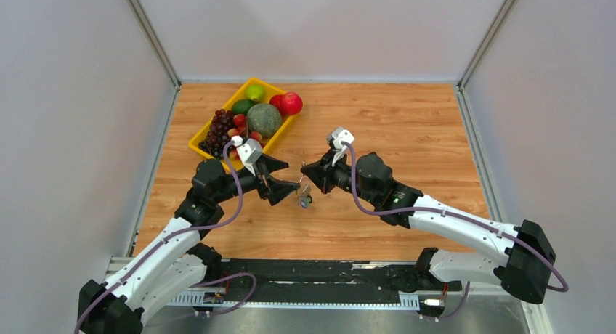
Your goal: Remove the keys from the keyring
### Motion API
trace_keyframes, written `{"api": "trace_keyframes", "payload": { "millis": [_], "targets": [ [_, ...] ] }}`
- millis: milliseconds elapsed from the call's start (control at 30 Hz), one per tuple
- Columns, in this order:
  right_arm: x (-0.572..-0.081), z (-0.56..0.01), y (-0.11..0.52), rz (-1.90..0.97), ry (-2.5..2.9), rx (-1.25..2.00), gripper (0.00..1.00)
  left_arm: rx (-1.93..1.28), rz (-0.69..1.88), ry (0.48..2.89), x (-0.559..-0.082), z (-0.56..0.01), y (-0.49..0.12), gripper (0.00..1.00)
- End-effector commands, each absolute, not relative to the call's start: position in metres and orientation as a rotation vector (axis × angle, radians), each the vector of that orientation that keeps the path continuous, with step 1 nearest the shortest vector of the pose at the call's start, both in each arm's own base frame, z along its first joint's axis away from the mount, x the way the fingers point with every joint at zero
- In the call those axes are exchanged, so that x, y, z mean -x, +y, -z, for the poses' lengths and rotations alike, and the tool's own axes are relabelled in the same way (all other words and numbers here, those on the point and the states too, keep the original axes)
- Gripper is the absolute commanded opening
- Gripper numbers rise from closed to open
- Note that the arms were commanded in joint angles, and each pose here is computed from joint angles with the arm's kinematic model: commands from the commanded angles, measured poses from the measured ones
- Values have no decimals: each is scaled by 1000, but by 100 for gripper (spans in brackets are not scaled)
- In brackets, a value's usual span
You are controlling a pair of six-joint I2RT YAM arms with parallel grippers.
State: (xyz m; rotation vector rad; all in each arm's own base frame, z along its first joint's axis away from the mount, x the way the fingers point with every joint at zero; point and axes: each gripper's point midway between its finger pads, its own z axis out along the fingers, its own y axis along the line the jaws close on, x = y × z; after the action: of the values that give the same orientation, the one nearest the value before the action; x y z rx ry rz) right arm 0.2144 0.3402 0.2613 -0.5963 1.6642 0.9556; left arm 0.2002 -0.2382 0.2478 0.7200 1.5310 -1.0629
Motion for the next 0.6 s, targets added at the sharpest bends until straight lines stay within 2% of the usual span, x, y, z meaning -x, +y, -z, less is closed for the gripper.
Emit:
{"api": "trace_keyframes", "payload": {
  "millis": [0, 167, 233, 300, 333, 367, 400, 467, 567],
  "targets": [
    [-222, -302, 344, -974, 1564, 554, 0, -746, 1097, 1491, -198, -255, -244, 89],
    [-220, -310, 347, -1002, 1550, 551, 0, -747, 1103, 1616, -207, -229, -249, 78],
    [-219, -311, 348, -1010, 1549, 556, 0, -763, 1119, 1651, -208, -223, -253, 68],
    [-218, -312, 349, -1022, 1548, 562, 0, -781, 1122, 1675, -210, -219, -256, 52],
    [-217, -312, 350, -1025, 1547, 566, 0, -788, 1128, 1687, -209, -217, -257, 35],
    [-216, -311, 350, -1027, 1547, 570, 0, -796, 1126, 1689, -209, -217, -257, 26],
    [-215, -310, 349, -1024, 1545, 575, 2, -798, 1125, 1698, -209, -217, -257, 8],
    [-213, -306, 346, -1014, 1543, 592, 18, -800, 1119, 1696, -209, -220, -256, 1],
    [-209, -297, 337, -974, 1535, 633, 50, -785, 1110, 1675, -207, -228, -253, 0]
  ]
}}
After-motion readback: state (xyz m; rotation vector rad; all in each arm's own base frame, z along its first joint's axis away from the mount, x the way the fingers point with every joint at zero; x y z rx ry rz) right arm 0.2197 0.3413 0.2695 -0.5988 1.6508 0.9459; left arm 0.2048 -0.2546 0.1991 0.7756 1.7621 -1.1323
